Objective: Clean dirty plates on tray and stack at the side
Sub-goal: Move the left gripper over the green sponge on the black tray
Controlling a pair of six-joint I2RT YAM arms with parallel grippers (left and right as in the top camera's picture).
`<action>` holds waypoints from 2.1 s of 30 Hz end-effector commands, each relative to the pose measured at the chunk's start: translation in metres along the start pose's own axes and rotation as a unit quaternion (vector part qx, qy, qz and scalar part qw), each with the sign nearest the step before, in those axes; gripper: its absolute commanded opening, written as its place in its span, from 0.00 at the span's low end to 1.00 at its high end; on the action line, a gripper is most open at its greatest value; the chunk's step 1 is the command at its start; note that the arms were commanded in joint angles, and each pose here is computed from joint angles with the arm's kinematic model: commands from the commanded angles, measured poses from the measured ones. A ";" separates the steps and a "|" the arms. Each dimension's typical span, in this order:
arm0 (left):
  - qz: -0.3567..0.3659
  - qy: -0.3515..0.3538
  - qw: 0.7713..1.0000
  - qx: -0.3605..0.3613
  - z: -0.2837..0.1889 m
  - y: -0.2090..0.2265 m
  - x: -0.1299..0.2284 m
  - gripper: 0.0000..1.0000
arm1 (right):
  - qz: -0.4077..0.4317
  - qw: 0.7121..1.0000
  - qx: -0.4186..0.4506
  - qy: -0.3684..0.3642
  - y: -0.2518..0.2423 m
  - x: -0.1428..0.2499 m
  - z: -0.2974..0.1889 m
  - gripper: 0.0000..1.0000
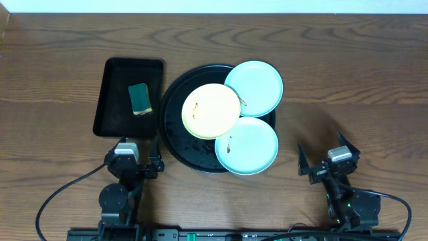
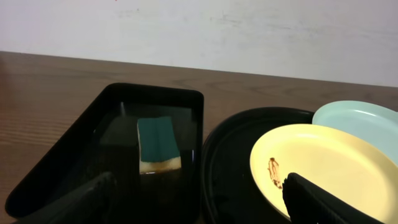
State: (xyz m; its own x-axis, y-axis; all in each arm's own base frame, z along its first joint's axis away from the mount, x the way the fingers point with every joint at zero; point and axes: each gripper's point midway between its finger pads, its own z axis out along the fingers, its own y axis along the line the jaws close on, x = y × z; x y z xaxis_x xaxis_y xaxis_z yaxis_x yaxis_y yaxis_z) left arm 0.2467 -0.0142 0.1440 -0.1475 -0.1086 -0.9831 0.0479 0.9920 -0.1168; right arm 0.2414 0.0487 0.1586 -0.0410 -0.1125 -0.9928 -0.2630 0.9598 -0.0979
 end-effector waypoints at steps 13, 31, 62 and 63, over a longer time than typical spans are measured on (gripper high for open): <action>-0.015 0.020 0.995 0.095 -0.031 -0.046 -0.099 0.86 | 0.008 1.000 0.008 0.004 -0.003 0.002 0.000 0.99; 0.046 0.298 0.952 0.057 0.028 -0.044 -0.168 0.85 | 0.008 1.000 0.008 0.004 -0.003 0.002 0.000 0.99; -0.137 0.516 0.820 -0.208 0.152 0.064 0.033 0.93 | 0.008 1.000 0.008 0.004 -0.003 0.002 0.000 0.99; -0.139 0.519 0.817 -0.210 0.154 0.068 0.039 0.91 | 0.008 1.000 0.008 0.004 -0.003 0.002 0.000 0.99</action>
State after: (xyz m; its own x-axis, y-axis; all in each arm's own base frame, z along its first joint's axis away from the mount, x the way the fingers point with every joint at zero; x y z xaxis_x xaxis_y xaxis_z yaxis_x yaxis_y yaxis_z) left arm 0.3907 0.0352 0.0854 -0.8706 -0.4079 -0.2751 -0.4203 0.9073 -0.0154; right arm 0.2417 0.0481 0.1580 -0.0440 -0.1128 -0.9926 -0.2596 0.9608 -0.0977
